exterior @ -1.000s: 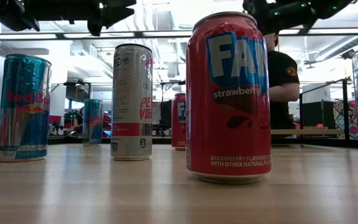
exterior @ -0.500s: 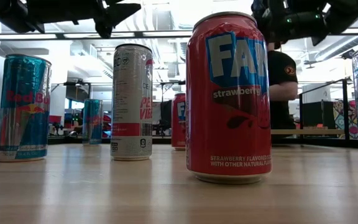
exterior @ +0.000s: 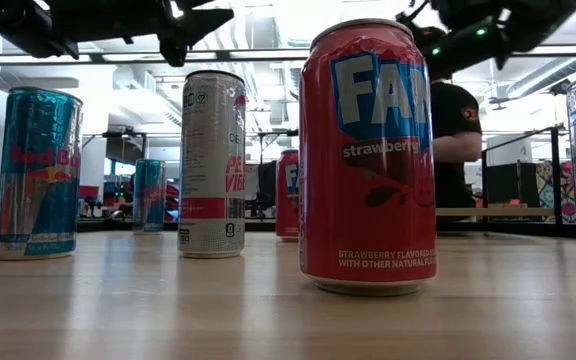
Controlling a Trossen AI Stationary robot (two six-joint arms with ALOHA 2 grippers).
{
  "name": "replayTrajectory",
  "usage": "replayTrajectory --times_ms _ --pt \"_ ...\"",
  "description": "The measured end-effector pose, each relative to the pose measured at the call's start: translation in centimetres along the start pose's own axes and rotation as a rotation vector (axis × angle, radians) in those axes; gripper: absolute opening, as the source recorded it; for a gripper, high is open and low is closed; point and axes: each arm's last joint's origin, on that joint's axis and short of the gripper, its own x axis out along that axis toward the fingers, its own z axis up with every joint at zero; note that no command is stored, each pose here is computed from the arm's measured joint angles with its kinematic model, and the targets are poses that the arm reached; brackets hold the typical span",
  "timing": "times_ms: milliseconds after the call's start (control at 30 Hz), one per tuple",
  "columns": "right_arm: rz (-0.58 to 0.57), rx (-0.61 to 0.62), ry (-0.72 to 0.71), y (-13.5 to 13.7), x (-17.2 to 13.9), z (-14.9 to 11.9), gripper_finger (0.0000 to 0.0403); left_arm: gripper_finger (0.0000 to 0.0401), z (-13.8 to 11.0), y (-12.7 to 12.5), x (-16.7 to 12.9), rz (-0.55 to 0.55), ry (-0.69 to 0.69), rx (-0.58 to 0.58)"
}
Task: Place canned beverage on shelf
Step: Put the top white soda can on the shelf
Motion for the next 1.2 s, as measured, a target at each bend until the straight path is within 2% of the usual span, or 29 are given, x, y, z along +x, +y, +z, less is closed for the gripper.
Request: replayTrajectory --times_ms 167,633,833,1200 --pt "-0.044 0.023 0.203 -1.1 2.2 -0.1 0.0009 0.0201 0.1 0.0 0.0 0.000 -0.006 -0.012" --pt "-0.090 0.018 0.383 -2.1 7.7 1.6 0.0009 0.0201 0.0 0.0 0.0 0.001 -0.001 -0.040" --pt "-0.103 -0.016 0.402 -2.8 9.3 2.2 0.0009 0.0201 0.0 0.0 0.0 0.001 0.000 -0.035" --pt "-0.156 0.034 0.341 -4.3 10.2 3.0 0.0009 0.0201 -0.1 0.0 0.0 0.002 0.002 -0.016"
